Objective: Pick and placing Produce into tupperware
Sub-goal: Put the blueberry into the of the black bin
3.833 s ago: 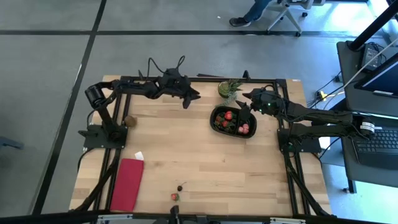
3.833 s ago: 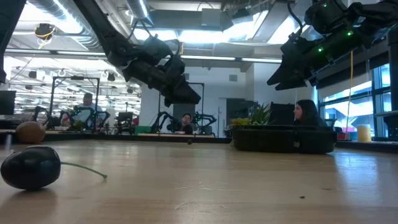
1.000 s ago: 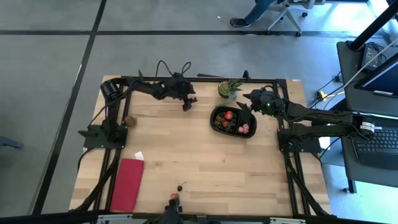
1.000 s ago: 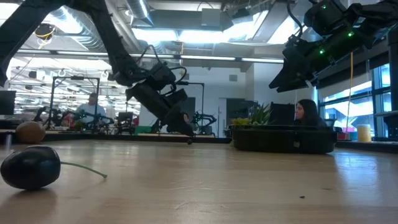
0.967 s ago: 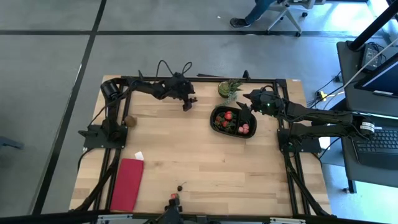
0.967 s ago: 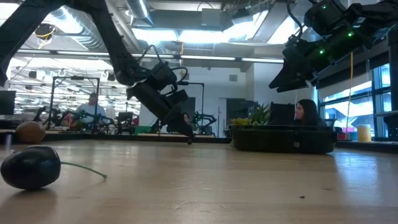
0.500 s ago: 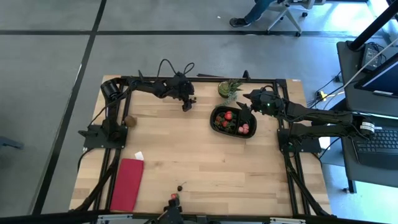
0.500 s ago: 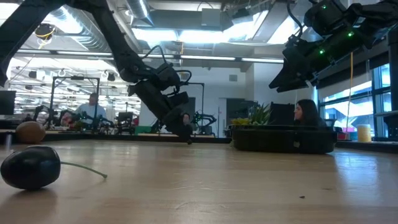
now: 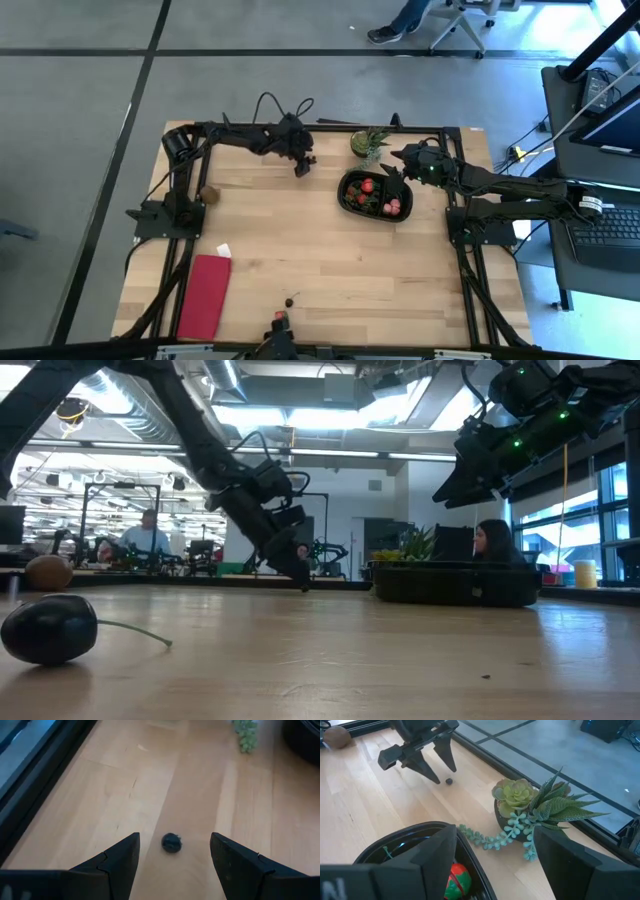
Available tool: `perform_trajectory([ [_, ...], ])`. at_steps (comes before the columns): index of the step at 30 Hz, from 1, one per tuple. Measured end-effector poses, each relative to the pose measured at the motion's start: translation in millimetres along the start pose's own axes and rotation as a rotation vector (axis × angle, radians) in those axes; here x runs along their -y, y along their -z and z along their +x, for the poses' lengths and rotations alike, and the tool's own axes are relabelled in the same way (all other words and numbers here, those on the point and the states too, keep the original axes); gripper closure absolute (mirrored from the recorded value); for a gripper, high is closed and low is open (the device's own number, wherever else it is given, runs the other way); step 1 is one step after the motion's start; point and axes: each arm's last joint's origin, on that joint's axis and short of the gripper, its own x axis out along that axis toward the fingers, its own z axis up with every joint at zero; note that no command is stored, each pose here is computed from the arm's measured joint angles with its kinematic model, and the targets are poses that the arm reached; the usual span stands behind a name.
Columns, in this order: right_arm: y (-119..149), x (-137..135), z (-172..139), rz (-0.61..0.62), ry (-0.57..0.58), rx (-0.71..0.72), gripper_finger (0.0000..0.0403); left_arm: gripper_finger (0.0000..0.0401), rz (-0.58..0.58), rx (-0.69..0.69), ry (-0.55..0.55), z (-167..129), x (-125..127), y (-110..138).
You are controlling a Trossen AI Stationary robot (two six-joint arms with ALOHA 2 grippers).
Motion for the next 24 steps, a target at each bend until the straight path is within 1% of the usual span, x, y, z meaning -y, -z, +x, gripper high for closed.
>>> perform_trajectory([
  [3,0,0,0,0.0,0.0,0.0,0.0135,0.0168,-0.008,-0.02,0.005,-1,0,-3],
  [6,0,0,0,0.0,0.0,0.0,0.0135,0.0168,-0.014,-0.056,0.012,6,-1,-2],
  [8,0,0,0,-0.006,0.0,0.001,0.0135,0.0167,-0.005,-0.086,-0.012,12,1,-2],
  [11,0,0,0,-0.021,0.0,0.001,0.0135,0.0167,0.002,-0.087,-0.025,13,1,-11],
  [14,0,0,0,-0.021,0.0,0.001,0.0135,0.0168,0.004,-0.106,-0.015,17,3,-11],
  [17,0,0,0,-0.022,0.0,0.0,0.0135,0.0168,0.002,-0.134,-0.037,16,3,-9],
  [24,0,0,0,-0.022,0.0,0.0,0.0135,0.019,0.001,-0.159,-0.063,15,3,-8],
])
